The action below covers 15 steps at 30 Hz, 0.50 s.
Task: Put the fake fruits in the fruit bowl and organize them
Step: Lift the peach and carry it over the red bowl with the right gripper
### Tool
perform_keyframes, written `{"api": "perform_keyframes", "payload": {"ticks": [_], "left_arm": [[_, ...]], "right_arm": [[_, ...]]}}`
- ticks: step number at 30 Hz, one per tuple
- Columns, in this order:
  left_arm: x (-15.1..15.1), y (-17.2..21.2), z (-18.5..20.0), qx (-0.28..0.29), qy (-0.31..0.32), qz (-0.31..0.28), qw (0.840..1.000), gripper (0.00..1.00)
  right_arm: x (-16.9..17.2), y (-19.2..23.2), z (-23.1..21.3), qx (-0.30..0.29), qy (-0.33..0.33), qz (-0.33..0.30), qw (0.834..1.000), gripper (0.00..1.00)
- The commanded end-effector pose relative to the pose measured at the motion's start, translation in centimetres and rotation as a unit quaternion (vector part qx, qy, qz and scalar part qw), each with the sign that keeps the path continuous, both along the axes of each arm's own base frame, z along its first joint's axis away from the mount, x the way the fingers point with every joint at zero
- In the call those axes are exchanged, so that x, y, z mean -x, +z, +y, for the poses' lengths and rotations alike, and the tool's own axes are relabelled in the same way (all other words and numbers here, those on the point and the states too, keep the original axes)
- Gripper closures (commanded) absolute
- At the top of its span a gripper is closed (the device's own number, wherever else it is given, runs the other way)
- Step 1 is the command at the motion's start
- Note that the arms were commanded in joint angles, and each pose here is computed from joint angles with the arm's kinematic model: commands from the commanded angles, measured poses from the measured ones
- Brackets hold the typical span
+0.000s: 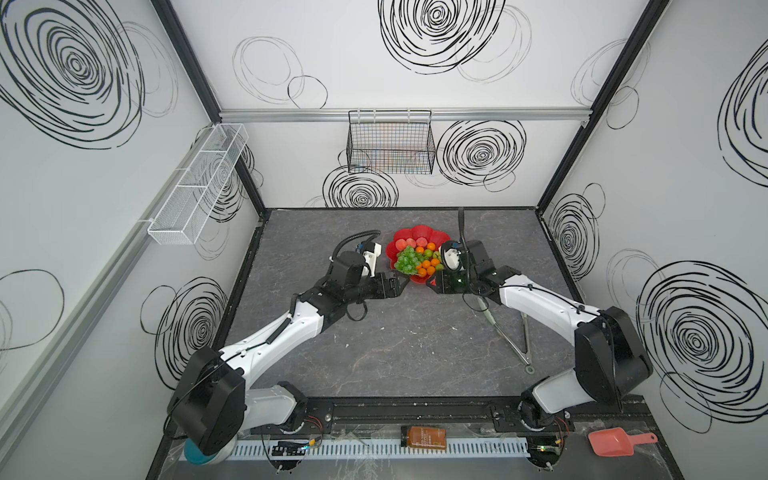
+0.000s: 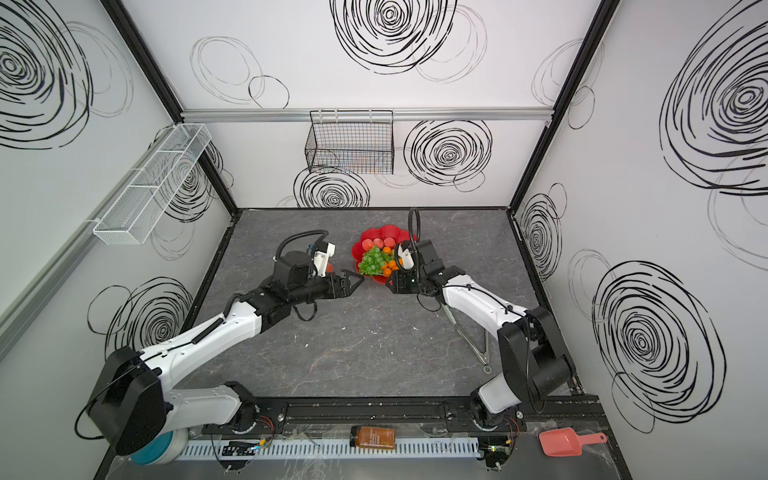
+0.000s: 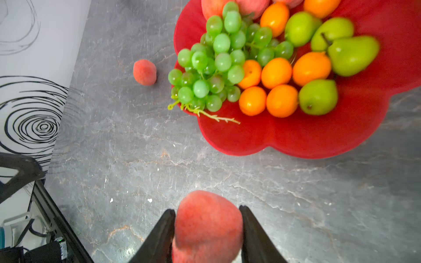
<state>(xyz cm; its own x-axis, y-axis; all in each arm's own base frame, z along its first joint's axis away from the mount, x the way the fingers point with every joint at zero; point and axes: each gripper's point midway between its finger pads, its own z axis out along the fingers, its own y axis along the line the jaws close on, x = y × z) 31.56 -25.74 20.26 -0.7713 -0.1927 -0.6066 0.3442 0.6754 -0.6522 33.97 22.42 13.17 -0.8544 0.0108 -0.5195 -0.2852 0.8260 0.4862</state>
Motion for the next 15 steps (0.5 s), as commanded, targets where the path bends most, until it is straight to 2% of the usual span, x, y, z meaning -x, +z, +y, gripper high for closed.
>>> {"api": "perform_keyframes", "payload": {"ticks": [1,7,15], "left_arm": [[-1.6,2.6,-1.2,0.007,-0.013,-0.049,0.999,0.04],[-4.2,3.4,-1.7,0.007,-0.004,-0.059,0.998,0.04],[-7.8,4.0,-1.6,0.016,0.017,-0.062,0.998,0.04]], "right_arm": [[-1.9,2.1,-0.3,-0.016,-0.002,-0.028,0.999,0.55],[-5.7,3.2,0.0,-0.014,-0.016,-0.053,0.998,0.55],[-11.1,1.8,0.2,0.019,-0.038,-0.047,0.998,0.55]]}}
